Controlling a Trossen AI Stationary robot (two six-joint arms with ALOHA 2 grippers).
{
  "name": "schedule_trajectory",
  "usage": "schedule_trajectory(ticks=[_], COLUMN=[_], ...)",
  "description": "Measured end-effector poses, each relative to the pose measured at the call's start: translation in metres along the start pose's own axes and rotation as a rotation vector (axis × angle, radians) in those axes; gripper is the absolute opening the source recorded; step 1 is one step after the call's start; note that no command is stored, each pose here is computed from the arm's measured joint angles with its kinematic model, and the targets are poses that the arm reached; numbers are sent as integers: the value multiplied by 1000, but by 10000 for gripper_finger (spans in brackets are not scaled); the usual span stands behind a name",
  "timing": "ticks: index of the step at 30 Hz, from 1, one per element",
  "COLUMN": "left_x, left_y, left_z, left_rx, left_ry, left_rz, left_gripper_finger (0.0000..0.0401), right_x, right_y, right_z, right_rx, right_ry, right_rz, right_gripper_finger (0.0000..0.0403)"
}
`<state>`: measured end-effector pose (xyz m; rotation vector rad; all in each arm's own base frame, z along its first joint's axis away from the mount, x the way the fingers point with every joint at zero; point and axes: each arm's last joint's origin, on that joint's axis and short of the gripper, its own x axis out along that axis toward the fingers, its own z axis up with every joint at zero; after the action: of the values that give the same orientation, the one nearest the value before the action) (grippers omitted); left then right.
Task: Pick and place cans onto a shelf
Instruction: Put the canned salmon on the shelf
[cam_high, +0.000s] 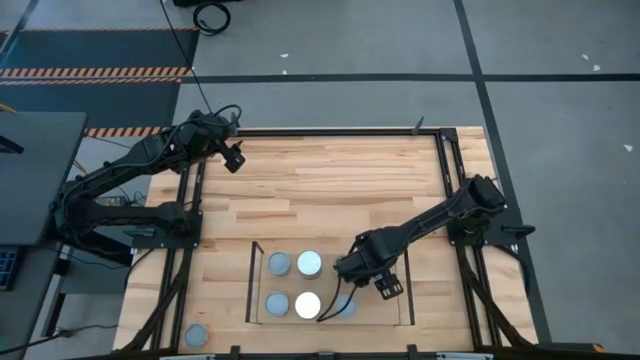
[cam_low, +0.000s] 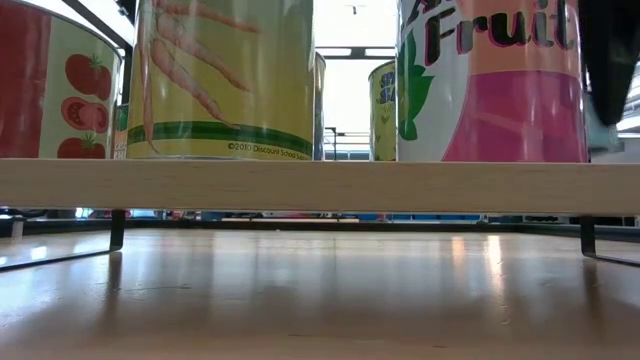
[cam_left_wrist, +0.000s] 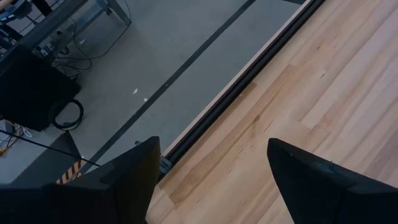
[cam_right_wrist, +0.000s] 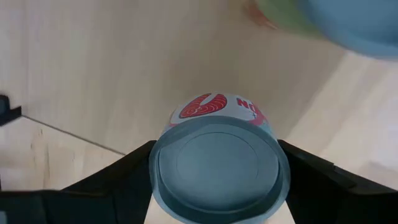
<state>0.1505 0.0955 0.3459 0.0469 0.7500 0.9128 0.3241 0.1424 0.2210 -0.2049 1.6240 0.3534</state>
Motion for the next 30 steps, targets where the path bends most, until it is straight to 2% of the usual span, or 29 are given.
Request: schedule_trajectory(ticks=[8, 17, 30], left_x=[0, 0, 0], left_y=[0, 0, 0], left_z=[0, 0, 0], left_rx=[0, 0, 0], left_ry=[0, 0, 0], left_rz=[0, 0, 0], left_gripper_finger=[300, 300, 300], right_x=[10, 13, 13], right_y=[3, -4, -7], right_z=[-2, -3, -3], right_rx=[35, 4, 6], right_ry=[14, 15, 14], right_rz=[-4, -31, -49], right_gripper_finger=[319, 324, 359])
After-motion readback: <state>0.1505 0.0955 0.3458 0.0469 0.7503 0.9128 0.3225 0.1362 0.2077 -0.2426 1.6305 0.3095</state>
